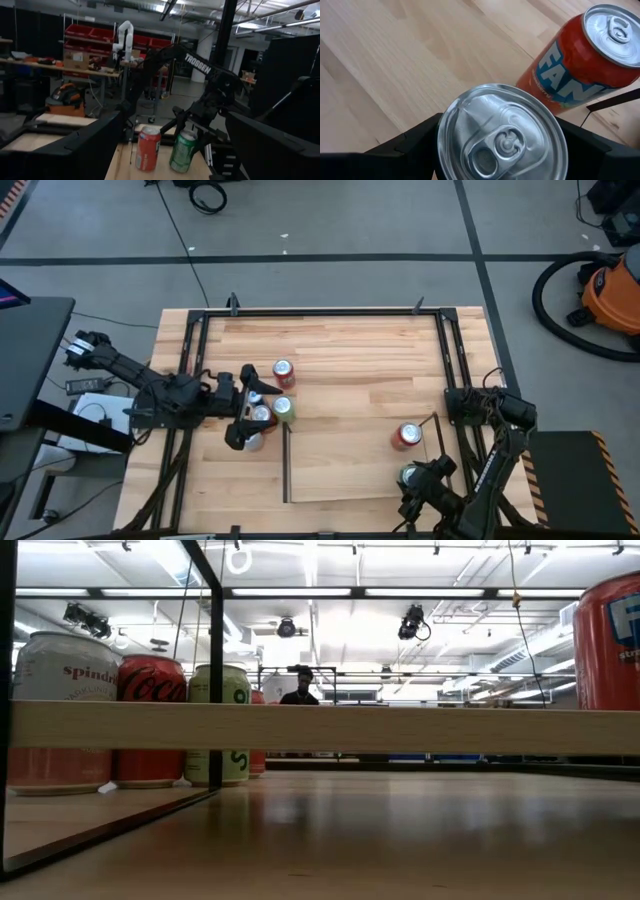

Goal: Place canned beverage on shelf
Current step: Put the green soda can on the shelf

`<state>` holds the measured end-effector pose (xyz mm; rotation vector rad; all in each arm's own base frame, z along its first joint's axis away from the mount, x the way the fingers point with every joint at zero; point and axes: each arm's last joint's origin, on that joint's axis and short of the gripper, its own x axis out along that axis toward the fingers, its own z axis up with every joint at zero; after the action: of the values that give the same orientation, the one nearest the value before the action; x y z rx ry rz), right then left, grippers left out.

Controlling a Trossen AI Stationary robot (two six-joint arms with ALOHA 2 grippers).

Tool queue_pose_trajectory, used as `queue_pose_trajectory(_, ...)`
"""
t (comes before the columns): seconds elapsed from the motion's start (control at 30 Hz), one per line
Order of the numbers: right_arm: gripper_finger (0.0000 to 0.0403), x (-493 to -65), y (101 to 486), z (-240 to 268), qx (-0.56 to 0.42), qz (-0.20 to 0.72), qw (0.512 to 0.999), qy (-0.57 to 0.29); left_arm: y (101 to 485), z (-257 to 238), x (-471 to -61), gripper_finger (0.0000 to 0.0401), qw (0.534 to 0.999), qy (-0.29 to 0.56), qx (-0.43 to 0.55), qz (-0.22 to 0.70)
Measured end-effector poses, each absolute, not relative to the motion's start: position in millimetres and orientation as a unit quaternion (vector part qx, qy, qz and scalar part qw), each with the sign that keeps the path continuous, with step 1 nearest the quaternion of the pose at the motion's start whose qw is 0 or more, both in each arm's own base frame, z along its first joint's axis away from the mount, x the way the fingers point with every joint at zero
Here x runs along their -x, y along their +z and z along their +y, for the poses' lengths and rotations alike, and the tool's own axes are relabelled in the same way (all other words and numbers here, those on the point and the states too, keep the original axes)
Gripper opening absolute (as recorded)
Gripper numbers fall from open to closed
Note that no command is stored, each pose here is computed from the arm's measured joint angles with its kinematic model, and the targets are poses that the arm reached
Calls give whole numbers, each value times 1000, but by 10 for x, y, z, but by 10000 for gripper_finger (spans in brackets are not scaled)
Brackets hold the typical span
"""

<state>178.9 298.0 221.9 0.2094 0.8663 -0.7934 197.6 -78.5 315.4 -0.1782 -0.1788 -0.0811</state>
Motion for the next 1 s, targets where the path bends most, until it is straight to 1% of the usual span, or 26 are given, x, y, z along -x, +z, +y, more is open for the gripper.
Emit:
queue_pose_trajectory(0.23, 324, -1810, 2229, 2957, -96, 408, 826, -377, 3134, -816, -1982, 368, 991, -45, 90, -82)
queue_pose_trajectory(0.5, 325, -1870, 2379, 2840, -118, 405, 822, -382, 3134, -820, -1987, 368, 991, -46, 94, -84)
queue_pose_trajectory(1.0, 326, -1959, 2348, 2843, -151, 397, 820, -385, 3132, -820, -1988, 368, 991, -46, 96, -83)
